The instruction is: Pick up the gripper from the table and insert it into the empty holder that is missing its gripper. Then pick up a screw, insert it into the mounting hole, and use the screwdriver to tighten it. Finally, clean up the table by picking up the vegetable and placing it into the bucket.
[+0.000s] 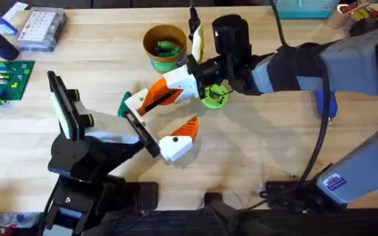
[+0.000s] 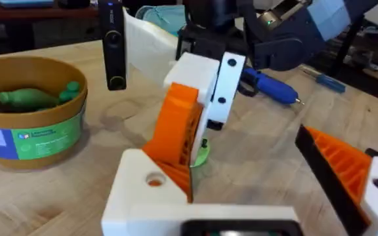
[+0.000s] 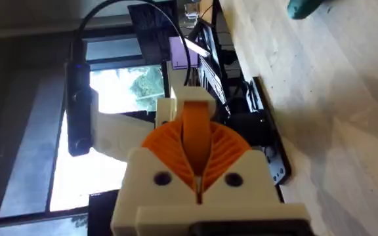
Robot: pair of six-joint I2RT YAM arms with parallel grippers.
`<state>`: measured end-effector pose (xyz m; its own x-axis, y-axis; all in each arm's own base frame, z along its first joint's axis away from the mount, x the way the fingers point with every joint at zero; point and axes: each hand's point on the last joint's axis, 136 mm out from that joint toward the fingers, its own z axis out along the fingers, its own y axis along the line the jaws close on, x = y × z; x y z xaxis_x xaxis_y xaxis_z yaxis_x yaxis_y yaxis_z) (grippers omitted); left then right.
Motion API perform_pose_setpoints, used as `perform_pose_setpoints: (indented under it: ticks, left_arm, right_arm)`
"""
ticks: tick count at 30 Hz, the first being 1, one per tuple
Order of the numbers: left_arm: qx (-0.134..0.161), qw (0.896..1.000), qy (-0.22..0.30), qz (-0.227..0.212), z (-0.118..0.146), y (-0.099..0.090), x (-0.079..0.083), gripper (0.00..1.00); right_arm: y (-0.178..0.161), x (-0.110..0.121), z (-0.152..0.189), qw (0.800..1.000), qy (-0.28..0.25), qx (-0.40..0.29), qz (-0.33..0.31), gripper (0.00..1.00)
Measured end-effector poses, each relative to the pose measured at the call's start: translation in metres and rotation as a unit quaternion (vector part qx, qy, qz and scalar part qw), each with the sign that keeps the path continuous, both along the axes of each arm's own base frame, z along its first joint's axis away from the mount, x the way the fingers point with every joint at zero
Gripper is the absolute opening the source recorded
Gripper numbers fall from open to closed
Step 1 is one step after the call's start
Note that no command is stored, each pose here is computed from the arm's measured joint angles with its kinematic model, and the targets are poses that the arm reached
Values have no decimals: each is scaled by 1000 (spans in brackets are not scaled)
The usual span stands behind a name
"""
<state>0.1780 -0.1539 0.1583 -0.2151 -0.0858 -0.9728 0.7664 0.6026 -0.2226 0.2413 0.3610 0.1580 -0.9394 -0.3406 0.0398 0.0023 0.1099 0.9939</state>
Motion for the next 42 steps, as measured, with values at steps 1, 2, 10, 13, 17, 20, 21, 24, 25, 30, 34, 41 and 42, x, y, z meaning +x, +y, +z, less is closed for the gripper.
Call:
perform_pose_setpoints:
  ticks: [1, 2, 10, 13, 17, 20, 21, 24, 25, 30, 34, 41, 42]
  left_arm:
    - [0, 1000, 0, 0, 0, 0, 0, 994]
    - [0, 1000, 0, 0, 0, 0, 0, 994]
    - [0, 1000, 0, 2, 0, 0, 1, 994]
    - [0, 1000, 0, 5, 0, 1, 1, 994]
    - [0, 1000, 1, 11, 0, 2, 3, 994]
    - [0, 1000, 1, 12, 0, 3, 3, 994]
    - [0, 1000, 1, 12, 0, 3, 3, 994]
    - [-1, 1000, 1, 12, 0, 3, 3, 994]
    - [0, 1000, 1, 12, 0, 3, 3, 994]
    - [0, 1000, 1, 12, 0, 3, 3, 994]
    - [-1, 1000, 1, 13, 0, 3, 3, 994]
    - [0, 1000, 1, 12, 0, 3, 3, 994]
    - [0, 1000, 1, 13, 0, 3, 3, 994]
  right_arm:
    - [0, 0, 0, 1000, 0, 0, 0, 7]
    - [0, 0, 0, 1000, 0, 0, 0, 7]
    - [2, 3, 0, 1000, -6, -1, -9, 7]
    - [4, 4, 0, 1000, -8, -2, -13, 7]
    - [6, 5, -1, 1000, -9, -4, -18, 7]
    - [6, 5, 0, 1000, -9, -5, -20, 7]
    - [6, 5, -1, 1000, -9, -5, -20, 7]
    - [6, 5, -1, 1000, -9, -5, -20, 7]
    - [6, 5, -1, 1000, -9, -5, -20, 7]
    - [6, 5, -1, 1000, -8, -5, -20, 7]
    - [6, 5, 0, 1000, -8, -5, -20, 7]
    - [6, 5, 0, 1000, -7, -5, -19, 7]
    - [6, 4, 0, 1000, -7, -5, -19, 7]
